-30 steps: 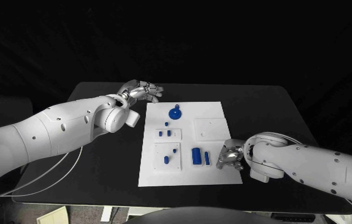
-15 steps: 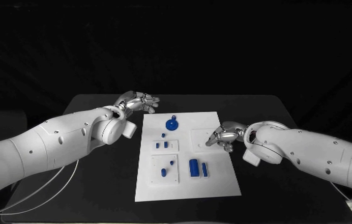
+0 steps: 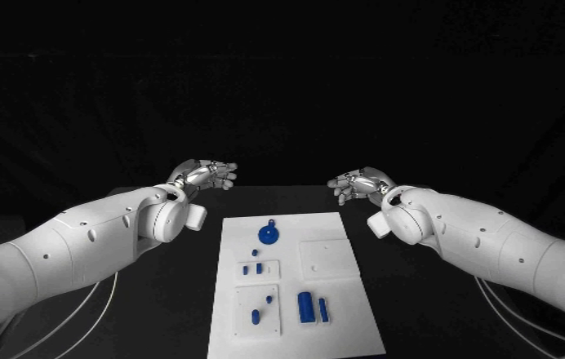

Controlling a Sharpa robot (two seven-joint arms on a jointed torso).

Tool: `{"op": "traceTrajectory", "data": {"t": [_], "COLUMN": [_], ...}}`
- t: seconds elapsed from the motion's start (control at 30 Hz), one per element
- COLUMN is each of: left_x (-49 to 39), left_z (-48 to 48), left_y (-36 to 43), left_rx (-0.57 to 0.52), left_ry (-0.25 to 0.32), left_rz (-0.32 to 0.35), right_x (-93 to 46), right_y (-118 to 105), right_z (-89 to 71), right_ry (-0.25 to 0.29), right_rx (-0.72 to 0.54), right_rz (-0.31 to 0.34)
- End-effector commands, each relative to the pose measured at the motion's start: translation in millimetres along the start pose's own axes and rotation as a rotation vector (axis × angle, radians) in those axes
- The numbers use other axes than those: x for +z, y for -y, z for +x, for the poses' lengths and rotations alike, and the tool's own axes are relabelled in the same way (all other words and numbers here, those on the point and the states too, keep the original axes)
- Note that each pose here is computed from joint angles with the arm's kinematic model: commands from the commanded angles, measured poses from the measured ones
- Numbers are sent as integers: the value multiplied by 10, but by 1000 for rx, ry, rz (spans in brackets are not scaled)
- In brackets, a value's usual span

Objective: Assemble the parts on the task board

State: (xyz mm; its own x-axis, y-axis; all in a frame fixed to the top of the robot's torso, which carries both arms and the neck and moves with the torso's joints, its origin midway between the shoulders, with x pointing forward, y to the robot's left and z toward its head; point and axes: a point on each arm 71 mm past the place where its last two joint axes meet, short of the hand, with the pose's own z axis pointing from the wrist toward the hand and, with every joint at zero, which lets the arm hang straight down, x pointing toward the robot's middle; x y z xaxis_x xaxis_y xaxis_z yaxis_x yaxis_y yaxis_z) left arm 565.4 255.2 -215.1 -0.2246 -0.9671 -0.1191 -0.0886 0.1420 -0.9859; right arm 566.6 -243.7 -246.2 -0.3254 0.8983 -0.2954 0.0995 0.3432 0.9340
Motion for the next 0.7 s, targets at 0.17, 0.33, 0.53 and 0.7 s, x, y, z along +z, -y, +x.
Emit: {"op": "traceTrajectory", "data": {"t": [0.17, 0.33, 0.53, 0.7], "left_x": [72, 78, 40, -55], "left_z": [68, 123, 119, 227], "left_y": [51, 55, 8, -32], "left_rx": [-68, -73, -51, -69], "left_ry": [8, -12, 7, 32], "left_rz": [76, 78, 50, 62], "right_x": [72, 75, 61, -2], "right_y": [10, 97, 85, 39], "right_z": [22, 30, 63, 133], "right_ry": [25, 35, 50, 76], "right_rx": [159, 178, 142, 167], "right_rz": [-80, -65, -44, -73]}}
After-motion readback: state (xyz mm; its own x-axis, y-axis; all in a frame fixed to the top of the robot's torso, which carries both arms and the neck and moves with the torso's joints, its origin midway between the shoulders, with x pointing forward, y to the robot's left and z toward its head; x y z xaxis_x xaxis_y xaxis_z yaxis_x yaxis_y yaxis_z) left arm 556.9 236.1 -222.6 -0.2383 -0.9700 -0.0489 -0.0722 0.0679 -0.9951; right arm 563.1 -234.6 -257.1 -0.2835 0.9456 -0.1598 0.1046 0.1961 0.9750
